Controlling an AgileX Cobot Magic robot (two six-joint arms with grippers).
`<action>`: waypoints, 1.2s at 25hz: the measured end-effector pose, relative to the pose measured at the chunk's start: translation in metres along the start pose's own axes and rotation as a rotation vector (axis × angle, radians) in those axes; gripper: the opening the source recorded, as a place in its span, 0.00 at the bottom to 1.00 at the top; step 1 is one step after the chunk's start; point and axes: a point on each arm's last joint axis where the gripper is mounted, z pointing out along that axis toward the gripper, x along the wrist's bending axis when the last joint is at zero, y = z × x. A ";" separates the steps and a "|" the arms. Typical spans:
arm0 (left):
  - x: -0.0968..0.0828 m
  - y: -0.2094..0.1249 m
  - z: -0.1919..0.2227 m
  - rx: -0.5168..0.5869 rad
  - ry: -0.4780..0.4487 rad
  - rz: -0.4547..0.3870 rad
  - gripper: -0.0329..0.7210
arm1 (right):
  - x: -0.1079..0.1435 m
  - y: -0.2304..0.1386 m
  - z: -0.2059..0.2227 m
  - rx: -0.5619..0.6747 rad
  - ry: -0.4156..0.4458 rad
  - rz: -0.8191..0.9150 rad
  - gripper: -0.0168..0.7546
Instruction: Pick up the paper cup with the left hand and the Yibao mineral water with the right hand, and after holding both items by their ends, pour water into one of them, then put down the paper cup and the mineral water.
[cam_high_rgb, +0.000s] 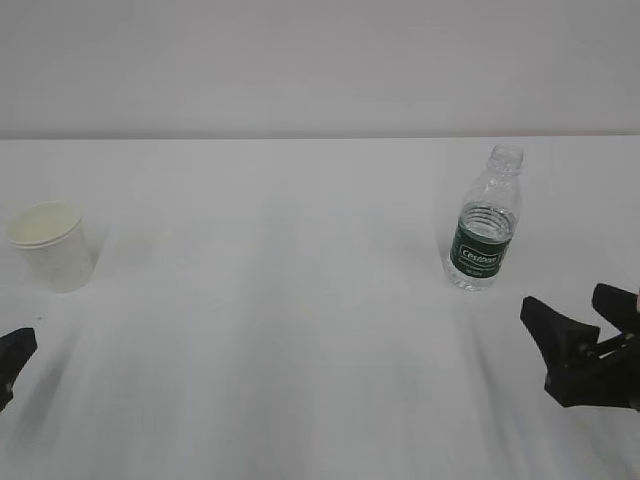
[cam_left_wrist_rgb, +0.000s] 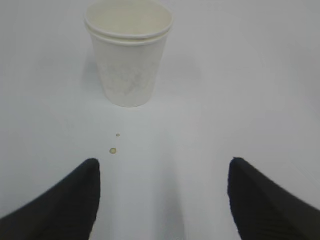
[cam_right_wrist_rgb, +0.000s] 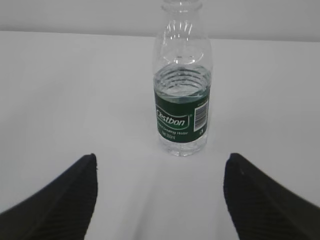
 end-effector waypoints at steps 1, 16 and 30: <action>0.000 0.000 0.000 0.000 0.000 0.000 0.79 | 0.000 0.001 0.001 -0.003 0.000 -0.007 0.79; 0.000 0.000 0.000 0.000 0.000 0.000 0.79 | 0.002 -0.010 0.018 0.059 -0.005 -0.037 0.82; 0.000 0.000 0.000 0.000 0.000 0.000 0.78 | 0.004 -0.010 0.037 0.060 -0.007 -0.036 0.89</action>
